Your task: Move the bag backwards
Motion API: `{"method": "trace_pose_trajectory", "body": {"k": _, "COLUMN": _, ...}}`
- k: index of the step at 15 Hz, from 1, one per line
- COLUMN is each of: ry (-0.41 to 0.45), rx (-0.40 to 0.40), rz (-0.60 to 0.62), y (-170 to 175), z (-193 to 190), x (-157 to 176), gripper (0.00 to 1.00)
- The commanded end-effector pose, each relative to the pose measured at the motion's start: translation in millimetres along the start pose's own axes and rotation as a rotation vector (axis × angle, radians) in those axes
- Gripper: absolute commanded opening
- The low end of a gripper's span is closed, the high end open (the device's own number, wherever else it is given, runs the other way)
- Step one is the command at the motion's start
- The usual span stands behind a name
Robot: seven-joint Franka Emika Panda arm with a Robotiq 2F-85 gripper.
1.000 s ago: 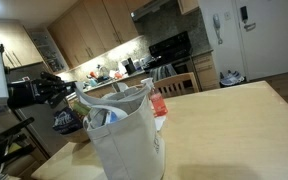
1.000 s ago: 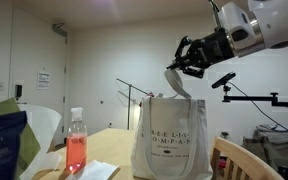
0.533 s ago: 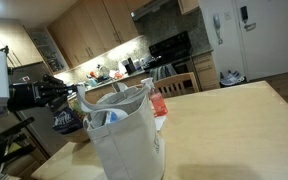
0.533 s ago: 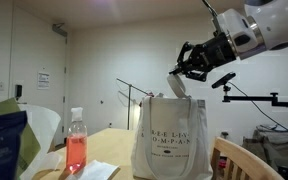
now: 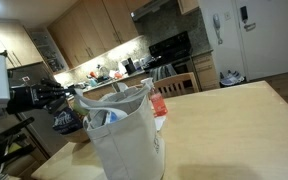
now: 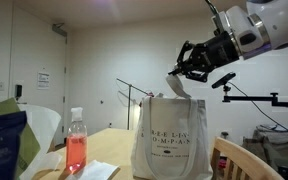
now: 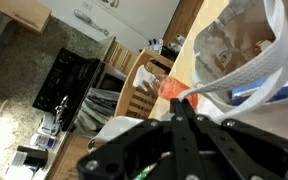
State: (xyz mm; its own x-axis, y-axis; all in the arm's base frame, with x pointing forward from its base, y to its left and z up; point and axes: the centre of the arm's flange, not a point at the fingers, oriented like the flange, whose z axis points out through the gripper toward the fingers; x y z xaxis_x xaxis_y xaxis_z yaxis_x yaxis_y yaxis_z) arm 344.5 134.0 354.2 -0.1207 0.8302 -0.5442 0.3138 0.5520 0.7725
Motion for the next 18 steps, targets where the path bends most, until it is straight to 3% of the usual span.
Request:
{"method": "trace_pose_trajectory", "body": {"k": 1, "ry": 0.1, "rx": -0.045, "rz": -0.095, "y": 10, "z": -6, "x": 36, "gripper": 0.0}}
{"method": "trace_pose_trajectory", "body": {"k": 7, "ry": 0.223, "rx": -0.025, "rz": -0.198, "y": -8, "z": -1, "x": 73, "gripper": 0.0}}
{"method": "trace_pose_trajectory", "body": {"k": 18, "ry": 0.353, "rx": 0.159, "rz": -0.224, "y": -75, "z": 38, "x": 69, "gripper": 0.0}}
